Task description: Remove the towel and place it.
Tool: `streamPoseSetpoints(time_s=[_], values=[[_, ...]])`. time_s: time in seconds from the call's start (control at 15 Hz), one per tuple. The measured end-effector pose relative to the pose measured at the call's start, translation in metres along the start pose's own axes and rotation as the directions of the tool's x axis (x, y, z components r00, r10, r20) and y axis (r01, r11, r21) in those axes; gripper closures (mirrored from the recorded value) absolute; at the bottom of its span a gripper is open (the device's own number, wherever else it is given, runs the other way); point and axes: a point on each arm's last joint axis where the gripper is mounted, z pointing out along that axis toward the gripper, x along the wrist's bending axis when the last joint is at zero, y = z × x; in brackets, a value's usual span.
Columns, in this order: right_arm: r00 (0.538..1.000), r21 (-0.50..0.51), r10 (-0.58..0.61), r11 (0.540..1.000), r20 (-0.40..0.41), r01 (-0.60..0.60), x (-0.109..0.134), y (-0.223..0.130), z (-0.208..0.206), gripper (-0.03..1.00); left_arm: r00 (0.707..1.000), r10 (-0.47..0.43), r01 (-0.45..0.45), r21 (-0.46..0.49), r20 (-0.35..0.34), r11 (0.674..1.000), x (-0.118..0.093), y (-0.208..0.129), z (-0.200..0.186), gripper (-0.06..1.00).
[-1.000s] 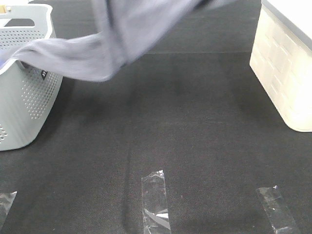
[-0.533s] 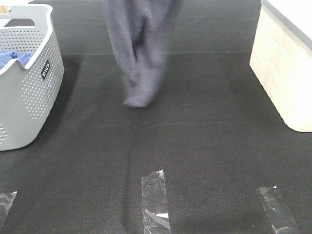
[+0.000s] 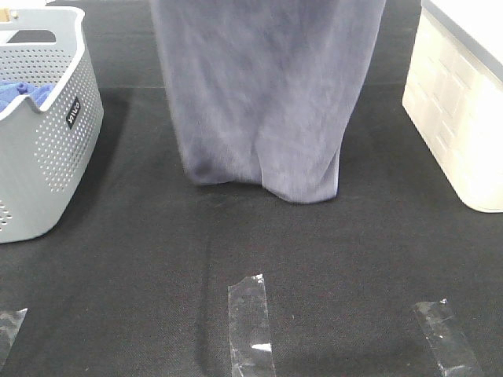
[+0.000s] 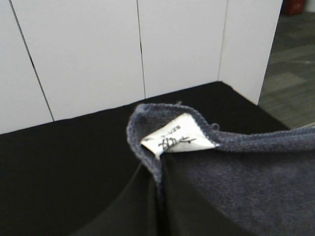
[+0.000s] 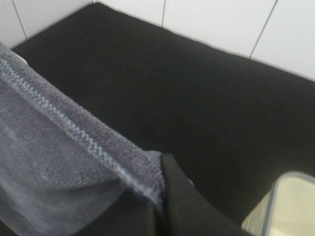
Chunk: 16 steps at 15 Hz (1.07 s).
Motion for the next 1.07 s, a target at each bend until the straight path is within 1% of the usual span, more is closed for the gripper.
streamPoseSetpoints(time_s=[0.13, 0.2, 0.27, 0.33, 0.4, 0.47, 0.53, 0.6, 0.67, 0.73, 0.8, 0.87, 0.93, 1.0, 1.07], values=[[0.999, 0.073, 0.026, 0.997, 0.029, -0.028, -0.009, -0.013, 0.030, 0.97, 1.000, 0.022, -0.021, 0.077, -0.021, 0.997, 0.001, -0.026, 0.035, 0.94], [0.999, 0.106, 0.038, 0.994, 0.032, -0.041, -0.012, -0.020, 0.046, 0.97, 0.999, 0.025, -0.021, 0.115, -0.034, 0.993, 0.005, -0.041, 0.054, 0.94], [0.998, 0.134, 0.051, 0.989, 0.031, -0.055, -0.016, -0.029, 0.065, 0.97, 0.999, 0.016, -0.010, 0.134, -0.046, 0.991, 0.010, -0.054, 0.070, 0.94], [0.998, 0.137, 0.058, 0.989, 0.034, -0.062, -0.020, -0.035, 0.083, 0.97, 0.998, 0.012, -0.004, 0.133, -0.057, 0.991, 0.016, -0.066, 0.087, 0.94], [0.997, 0.120, 0.059, 0.991, 0.051, -0.065, -0.025, -0.041, 0.102, 0.97, 0.998, 0.009, -0.002, 0.107, -0.063, 0.994, 0.023, -0.075, 0.102, 0.94], [0.996, 0.083, 0.054, 0.995, 0.077, -0.060, -0.030, -0.044, 0.117, 0.97, 0.998, 0.005, 0.000, 0.068, -0.069, 0.998, 0.030, -0.083, 0.116, 0.94], [0.994, 0.021, 0.054, 0.998, 0.100, -0.056, -0.034, -0.043, 0.129, 0.97, 0.998, 0.000, 0.000, 0.009, -0.071, 1.000, 0.037, -0.086, 0.125, 0.94], [0.990, -0.069, 0.055, 0.997, 0.128, -0.047, -0.038, -0.039, 0.136, 0.97, 0.997, -0.003, -0.002, -0.069, -0.072, 0.998, 0.045, -0.084, 0.131, 0.94], [0.985, -0.168, 0.054, 0.985, 0.161, -0.027, -0.041, -0.032, 0.138, 0.97, 0.997, 0.001, -0.013, -0.149, -0.078, 0.989, 0.053, -0.079, 0.132, 0.94], [0.979, -0.265, 0.056, 0.964, 0.197, -0.002, -0.046, -0.023, 0.135, 0.97, 0.997, 0.002, -0.023, -0.253, -0.083, 0.967, 0.062, -0.070, 0.129, 0.94], [0.973, -0.359, 0.064, 0.933, 0.222, 0.021, -0.047, -0.014, 0.132, 0.97, 0.997, 0.009, -0.037, -0.350, -0.081, 0.936, 0.067, -0.060, 0.126, 0.94], [0.967, -0.435, 0.071, 0.899, 0.243, 0.043, -0.049, -0.006, 0.127, 0.97, 0.997, 0.024, -0.055, -0.437, -0.076, 0.898, 0.068, -0.052, 0.122, 0.94], [0.962, -0.502, 0.079, 0.862, 0.261, 0.065, -0.050, 0.003, 0.120, 0.97, 0.996, 0.045, -0.076, -0.529, -0.071, 0.845, 0.067, -0.043, 0.117, 0.94], [0.958, -0.551, 0.085, 0.830, 0.274, 0.085, -0.051, 0.011, 0.113, 0.97, 0.996, 0.064, -0.092, -0.601, -0.067, 0.794, 0.065, -0.036, 0.112, 0.94], [0.955, -0.585, 0.089, 0.805, 0.281, 0.098, -0.051, 0.018, 0.106, 0.97, 0.995, 0.074, -0.097, -0.647, -0.063, 0.756, 0.064, -0.032, 0.109, 0.94]])
